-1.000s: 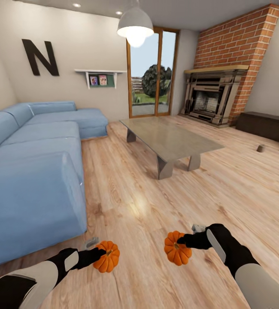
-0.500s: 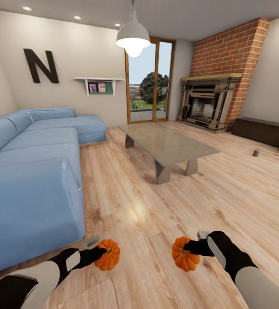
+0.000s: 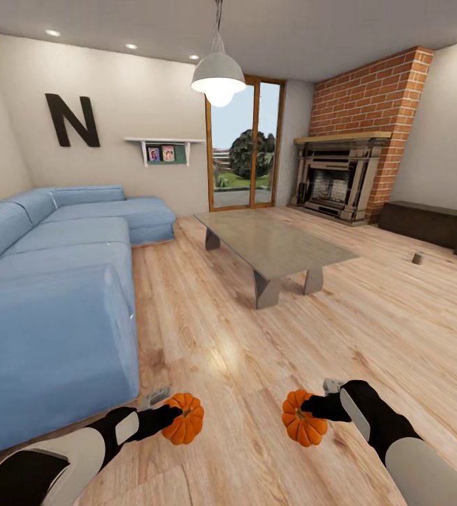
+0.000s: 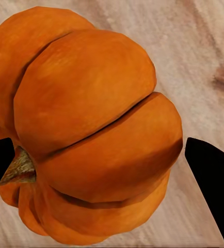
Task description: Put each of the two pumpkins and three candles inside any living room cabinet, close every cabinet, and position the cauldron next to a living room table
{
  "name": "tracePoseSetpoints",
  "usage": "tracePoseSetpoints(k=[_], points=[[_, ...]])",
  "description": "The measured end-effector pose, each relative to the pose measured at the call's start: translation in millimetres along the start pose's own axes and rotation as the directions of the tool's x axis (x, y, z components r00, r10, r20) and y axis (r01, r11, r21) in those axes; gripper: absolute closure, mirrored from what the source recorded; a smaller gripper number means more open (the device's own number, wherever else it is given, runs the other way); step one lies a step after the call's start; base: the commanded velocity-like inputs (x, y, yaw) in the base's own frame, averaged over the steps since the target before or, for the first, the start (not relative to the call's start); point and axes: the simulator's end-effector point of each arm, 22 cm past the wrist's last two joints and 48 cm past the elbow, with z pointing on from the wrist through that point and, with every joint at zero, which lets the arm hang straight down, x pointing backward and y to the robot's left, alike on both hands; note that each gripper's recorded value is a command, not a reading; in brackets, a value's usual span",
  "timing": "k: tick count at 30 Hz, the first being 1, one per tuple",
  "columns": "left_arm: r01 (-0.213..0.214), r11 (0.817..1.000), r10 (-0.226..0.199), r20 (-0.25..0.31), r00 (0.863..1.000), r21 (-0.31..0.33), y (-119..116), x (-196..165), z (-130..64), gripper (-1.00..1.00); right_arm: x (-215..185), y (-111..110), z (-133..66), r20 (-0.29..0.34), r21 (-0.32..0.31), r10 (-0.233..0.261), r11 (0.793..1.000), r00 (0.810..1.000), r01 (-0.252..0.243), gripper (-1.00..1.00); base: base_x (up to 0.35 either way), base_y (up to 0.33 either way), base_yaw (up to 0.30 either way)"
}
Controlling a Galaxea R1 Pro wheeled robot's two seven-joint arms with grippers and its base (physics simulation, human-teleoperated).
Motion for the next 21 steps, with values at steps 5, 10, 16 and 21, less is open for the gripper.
tracePoseSetpoints(k=[5, 10, 16, 21], points=[[-0.004, 1.0, 0.004, 0.012, 1.0, 0.006, -4.5, -4.7, -4.4, 1.0, 8.0, -0.6, -0.4, -0.018, 0.005, 0.002, 1.0, 1.0, -0.002, 1.0, 0.0, 0.0, 0.0], [-0.015, 1.0, 0.015, 0.057, 0.998, 0.009, -7.8, -16.2, -9.1, 1.0, 6.6, 3.4, -4.6, -0.014, -0.001, 0.002, 1.0, 1.0, -0.002, 1.0, 0.0, 0.0, 0.0], [-0.02, 1.0, 0.021, 0.078, 0.997, -0.017, -4.7, -21.6, -14.5, 1.0, 2.6, 9.4, -10.4, -0.003, -0.009, -0.001, 1.0, 1.0, 0.001, 1.0, 0.0, 0.0, 0.0], [-0.021, 0.999, 0.023, 0.09, 0.996, -0.03, -4.9, -26.3, -19.3, 1.0, -1.4, 12.3, -15.9, 0.009, -0.012, -0.003, 1.0, 1.0, 0.003, 1.0, 0.0, 0.0, 0.01]])
